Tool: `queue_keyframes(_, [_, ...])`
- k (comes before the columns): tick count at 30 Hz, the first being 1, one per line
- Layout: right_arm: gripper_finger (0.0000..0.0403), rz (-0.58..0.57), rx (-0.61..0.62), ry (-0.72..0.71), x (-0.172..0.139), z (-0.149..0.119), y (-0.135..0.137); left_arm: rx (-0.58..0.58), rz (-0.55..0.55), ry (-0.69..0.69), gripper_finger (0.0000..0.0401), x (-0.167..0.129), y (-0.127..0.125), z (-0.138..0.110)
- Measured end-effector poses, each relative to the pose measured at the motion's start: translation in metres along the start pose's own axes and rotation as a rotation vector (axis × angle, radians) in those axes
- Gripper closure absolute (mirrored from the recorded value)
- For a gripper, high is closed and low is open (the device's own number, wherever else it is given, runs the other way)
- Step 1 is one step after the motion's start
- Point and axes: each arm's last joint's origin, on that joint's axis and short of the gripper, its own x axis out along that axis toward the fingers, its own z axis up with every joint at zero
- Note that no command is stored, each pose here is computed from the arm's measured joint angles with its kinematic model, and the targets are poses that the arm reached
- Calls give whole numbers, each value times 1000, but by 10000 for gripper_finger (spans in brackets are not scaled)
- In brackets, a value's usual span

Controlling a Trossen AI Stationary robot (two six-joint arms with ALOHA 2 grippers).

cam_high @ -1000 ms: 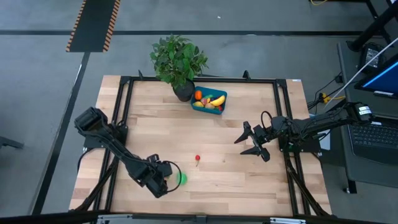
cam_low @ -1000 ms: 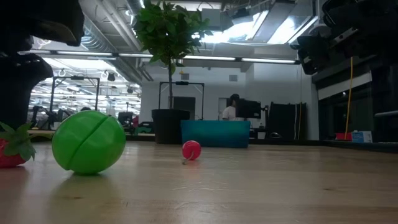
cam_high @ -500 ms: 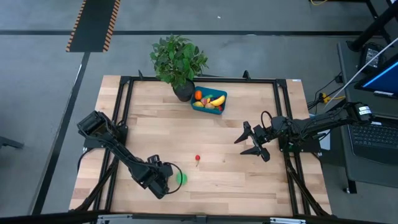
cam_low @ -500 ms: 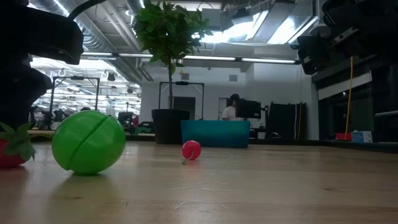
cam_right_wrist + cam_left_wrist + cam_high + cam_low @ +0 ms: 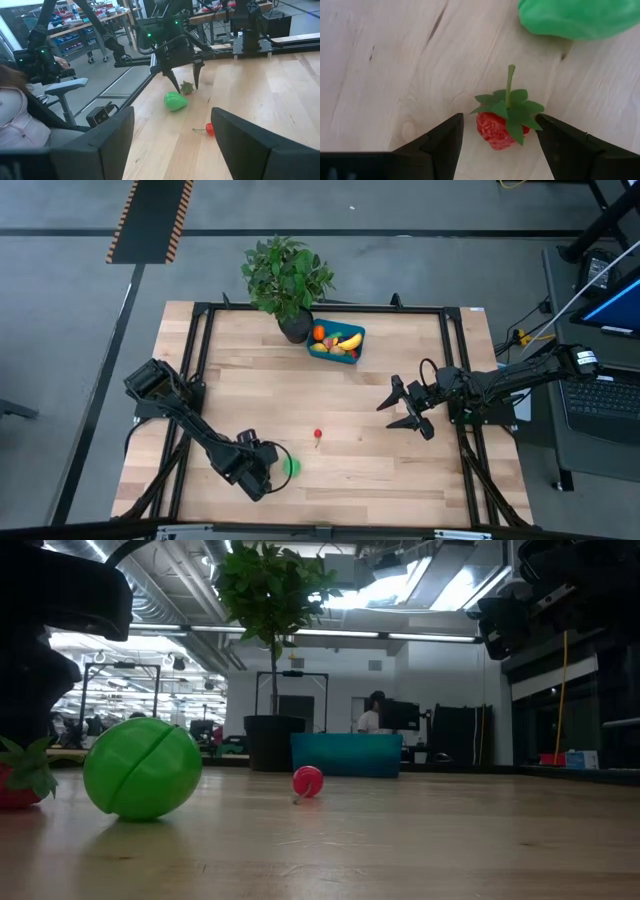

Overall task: Pick and placing Produce into tupperware
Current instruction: Put the red strawberry into the blue container

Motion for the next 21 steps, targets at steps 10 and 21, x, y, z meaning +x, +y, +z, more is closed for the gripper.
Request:
queue_keyframes(10, [137,0,0,0,0,0,0,-23,-20,20,246,0,-1,-1])
queue_keyframes(21, [137,0,4,0,0,0,0,-21,-16,17,299,0,-1,-1])
